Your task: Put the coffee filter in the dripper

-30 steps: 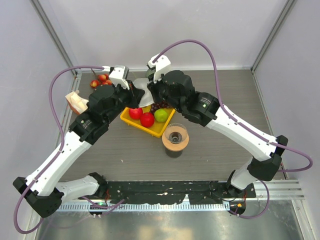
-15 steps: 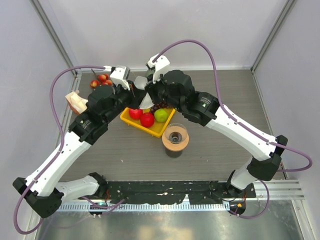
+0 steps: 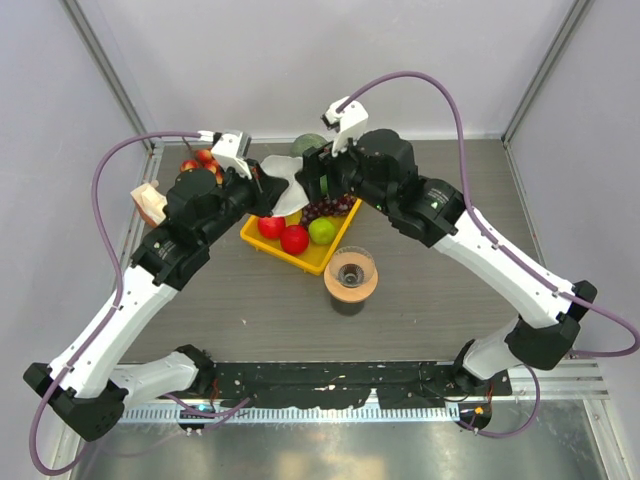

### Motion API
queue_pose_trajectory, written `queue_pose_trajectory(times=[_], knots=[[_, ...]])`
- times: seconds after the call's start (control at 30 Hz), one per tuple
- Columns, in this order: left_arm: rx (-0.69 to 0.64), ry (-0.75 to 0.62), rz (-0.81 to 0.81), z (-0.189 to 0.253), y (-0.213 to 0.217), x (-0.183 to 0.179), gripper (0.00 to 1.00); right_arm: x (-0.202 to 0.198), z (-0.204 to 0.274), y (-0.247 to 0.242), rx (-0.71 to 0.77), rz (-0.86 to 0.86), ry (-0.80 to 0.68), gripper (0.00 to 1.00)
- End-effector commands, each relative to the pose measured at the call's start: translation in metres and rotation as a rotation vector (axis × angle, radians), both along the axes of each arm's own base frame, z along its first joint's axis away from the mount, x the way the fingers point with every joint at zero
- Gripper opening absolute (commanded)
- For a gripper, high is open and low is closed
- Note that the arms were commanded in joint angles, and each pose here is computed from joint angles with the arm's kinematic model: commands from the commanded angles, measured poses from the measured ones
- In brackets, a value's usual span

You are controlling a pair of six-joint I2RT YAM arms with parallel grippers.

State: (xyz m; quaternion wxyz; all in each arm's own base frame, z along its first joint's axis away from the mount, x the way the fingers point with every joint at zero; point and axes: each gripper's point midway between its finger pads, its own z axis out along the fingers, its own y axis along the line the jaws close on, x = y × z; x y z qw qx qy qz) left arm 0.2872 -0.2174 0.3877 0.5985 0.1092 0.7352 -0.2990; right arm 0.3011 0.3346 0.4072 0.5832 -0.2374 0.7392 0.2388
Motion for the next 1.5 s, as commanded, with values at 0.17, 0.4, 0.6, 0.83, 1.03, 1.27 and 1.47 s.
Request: queue_pose_trajectory(times=[0.17, 0.4, 0.6, 0.83, 1.03, 1.27, 1.47], knots=[[-0.088, -0.069, -0.007, 0.033, -0.004, 0.002, 0.0, -0.02, 0.026, 0.012, 0.121, 0.137, 0.02, 0.68], [-0.117, -0.074, -0.007, 0.041, -0.007, 0.004, 0.0, -0.007, 0.017, 0.017, 0.126, 0.077, 0.057, 0.38], [-0.108, -0.098, 0.038, 0.045, 0.0, 0.011, 0.0, -0.008, 0.015, 0.021, 0.137, 0.084, 0.08, 0.12], [-0.097, -0.099, 0.044, 0.043, 0.0, 0.012, 0.0, -0.006, 0.015, 0.022, 0.133, 0.085, 0.078, 0.05], [-0.056, -0.037, 0.107, 0.024, 0.015, 0.011, 0.53, 0.002, 0.018, 0.012, 0.129, 0.015, 0.061, 0.05], [-0.126, 0.053, 0.108, 0.001, 0.02, 0.006, 0.66, 0.01, 0.019, 0.005, 0.165, -0.068, 0.085, 0.05], [-0.16, 0.055, 0.102, 0.003, 0.017, 0.011, 0.6, 0.009, 0.019, 0.011, 0.2, -0.08, 0.112, 0.05]])
